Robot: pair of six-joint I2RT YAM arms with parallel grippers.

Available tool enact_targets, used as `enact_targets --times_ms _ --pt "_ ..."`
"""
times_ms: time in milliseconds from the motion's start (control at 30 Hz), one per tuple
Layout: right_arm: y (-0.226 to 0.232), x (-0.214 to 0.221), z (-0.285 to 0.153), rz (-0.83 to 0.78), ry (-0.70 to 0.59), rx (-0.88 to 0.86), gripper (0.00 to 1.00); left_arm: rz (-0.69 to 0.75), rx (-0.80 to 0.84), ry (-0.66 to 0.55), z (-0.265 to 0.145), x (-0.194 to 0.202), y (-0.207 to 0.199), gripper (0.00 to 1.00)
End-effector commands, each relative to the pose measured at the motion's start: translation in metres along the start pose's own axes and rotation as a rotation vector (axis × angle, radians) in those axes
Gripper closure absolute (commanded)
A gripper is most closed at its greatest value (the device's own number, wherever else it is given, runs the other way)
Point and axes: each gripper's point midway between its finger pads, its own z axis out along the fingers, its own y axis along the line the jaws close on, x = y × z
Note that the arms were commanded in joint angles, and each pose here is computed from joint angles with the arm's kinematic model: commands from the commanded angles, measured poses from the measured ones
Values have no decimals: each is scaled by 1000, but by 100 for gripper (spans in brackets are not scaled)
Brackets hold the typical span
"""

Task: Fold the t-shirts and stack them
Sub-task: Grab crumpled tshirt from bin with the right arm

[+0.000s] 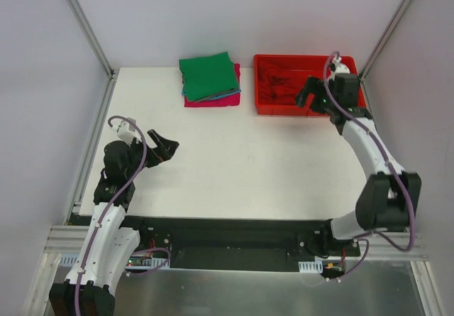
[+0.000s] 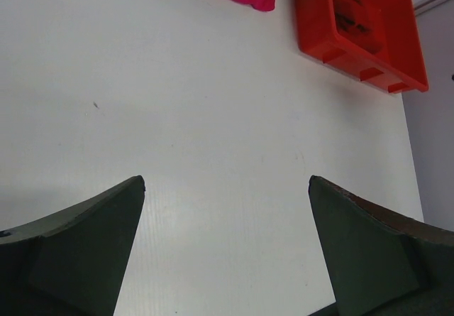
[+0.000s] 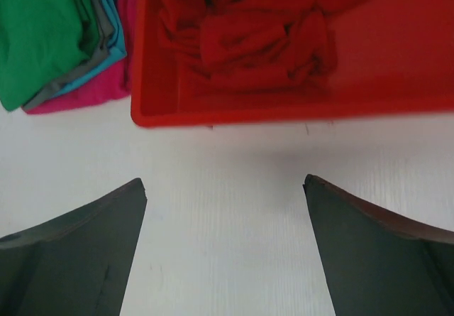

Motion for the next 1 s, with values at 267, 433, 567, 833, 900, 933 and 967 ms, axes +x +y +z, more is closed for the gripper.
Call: enact_targets --times_ms 267,433,567,833,900,933,967 --pt "5 -39 174 -295 195 202 4 63 64 -30 16 -10 -6 1" --pt "7 -17 215 -320 239 193 1 58 54 -19 20 -10 -3 1" --pt "6 -22 226 -346 215 197 31 51 62 -4 21 -9 -5 1" --pt "76 -169 126 -349 -170 114 99 42 152 -39 5 -14 -28 1" --pt "113 -210 65 -340 -300 15 99 45 188 -47 -3 -14 -35 1" --pt "127 -222 36 -339 -349 -23 99 50 208 -56 -7 -14 -40 1" --pt "142 -226 14 -341 -376 -62 99 48 225 -59 -11 -13 -43 1"
